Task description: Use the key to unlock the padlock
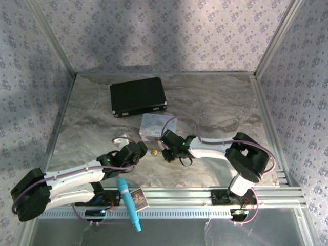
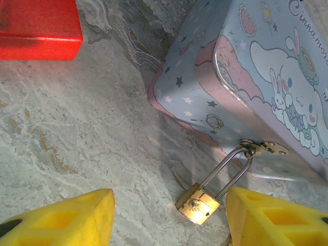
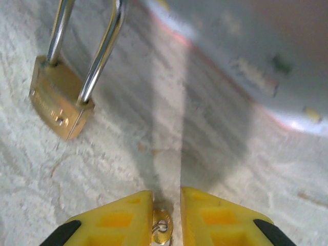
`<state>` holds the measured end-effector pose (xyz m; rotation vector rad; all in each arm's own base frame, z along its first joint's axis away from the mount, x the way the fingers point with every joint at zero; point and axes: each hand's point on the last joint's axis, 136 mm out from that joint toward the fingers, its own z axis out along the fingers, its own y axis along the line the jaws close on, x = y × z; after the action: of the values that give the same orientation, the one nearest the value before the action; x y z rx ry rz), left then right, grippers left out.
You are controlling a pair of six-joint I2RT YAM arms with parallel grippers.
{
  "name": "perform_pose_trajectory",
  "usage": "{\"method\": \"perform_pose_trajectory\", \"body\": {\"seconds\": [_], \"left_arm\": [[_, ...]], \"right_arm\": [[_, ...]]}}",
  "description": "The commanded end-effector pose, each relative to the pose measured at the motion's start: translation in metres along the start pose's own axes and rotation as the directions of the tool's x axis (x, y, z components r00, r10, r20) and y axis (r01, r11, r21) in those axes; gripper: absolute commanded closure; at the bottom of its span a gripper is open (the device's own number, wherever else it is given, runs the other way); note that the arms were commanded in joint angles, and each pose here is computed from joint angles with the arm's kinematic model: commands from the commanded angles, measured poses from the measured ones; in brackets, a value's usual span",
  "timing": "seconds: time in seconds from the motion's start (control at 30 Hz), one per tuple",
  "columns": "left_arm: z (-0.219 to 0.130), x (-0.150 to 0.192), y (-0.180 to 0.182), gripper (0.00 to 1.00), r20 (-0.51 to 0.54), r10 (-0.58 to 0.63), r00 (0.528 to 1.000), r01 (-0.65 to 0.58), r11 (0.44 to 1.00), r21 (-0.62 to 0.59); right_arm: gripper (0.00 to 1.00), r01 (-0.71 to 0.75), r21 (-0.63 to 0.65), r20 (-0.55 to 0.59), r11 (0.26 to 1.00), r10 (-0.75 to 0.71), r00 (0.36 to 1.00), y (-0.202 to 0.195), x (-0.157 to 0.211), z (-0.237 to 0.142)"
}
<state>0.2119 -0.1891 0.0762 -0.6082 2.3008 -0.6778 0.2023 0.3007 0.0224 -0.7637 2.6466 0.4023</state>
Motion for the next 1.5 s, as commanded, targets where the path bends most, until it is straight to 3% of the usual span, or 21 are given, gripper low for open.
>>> {"method": "perform_pose_trajectory", "body": {"seconds": [0.0, 0.23, 0.43, 0.7, 1.0, 1.23, 1.4, 1.47], "left_arm": [[0.002, 0.000, 0.003, 0.42, 0.011, 0.006, 1.000, -0.006, 1.000, -0.014], [0.002, 0.002, 0.001, 0.42, 0.002, 0.010, 1.000, -0.010, 1.000, -0.013], [0.002, 0.002, 0.000, 0.41, 0.005, 0.009, 1.000, -0.009, 1.000, -0.012], [0.001, 0.001, 0.000, 0.41, 0.008, 0.019, 1.000, -0.018, 1.000, -0.020], [0.004, 0.003, 0.000, 0.41, 0.004, 0.021, 1.000, -0.021, 0.999, -0.026], [0.006, 0.006, -0.001, 0.42, -0.006, 0.020, 1.000, -0.020, 1.000, -0.024], [0.006, 0.006, 0.002, 0.42, -0.004, 0.014, 1.000, -0.014, 1.000, -0.026], [0.006, 0.005, 0.002, 0.42, -0.002, 0.011, 1.000, -0.011, 1.000, -0.026]], "right_arm": [[0.78, -0.062, -0.004, -0.093, 0.998, 0.061, 0.994, 0.002, 0.035, -0.006], [0.77, -0.110, -0.115, -0.030, 0.987, 0.108, 0.994, 0.014, 0.031, -0.028], [0.73, -0.060, -0.103, 0.025, 0.993, 0.063, 0.998, 0.005, 0.010, -0.038], [0.58, 0.041, -0.094, -0.046, 0.995, -0.045, 0.998, 0.008, 0.020, -0.022], [0.55, 0.096, -0.031, -0.100, 0.995, -0.098, 0.990, 0.009, 0.042, -0.006], [0.60, 0.151, 0.079, -0.130, 0.985, -0.140, 0.982, 0.002, 0.054, 0.000], [0.74, 0.151, 0.104, -0.134, 0.983, -0.136, 0.982, -0.002, 0.068, 0.009], [0.84, 0.149, 0.074, -0.117, 0.986, -0.140, 0.983, 0.003, 0.067, 0.012]]}}
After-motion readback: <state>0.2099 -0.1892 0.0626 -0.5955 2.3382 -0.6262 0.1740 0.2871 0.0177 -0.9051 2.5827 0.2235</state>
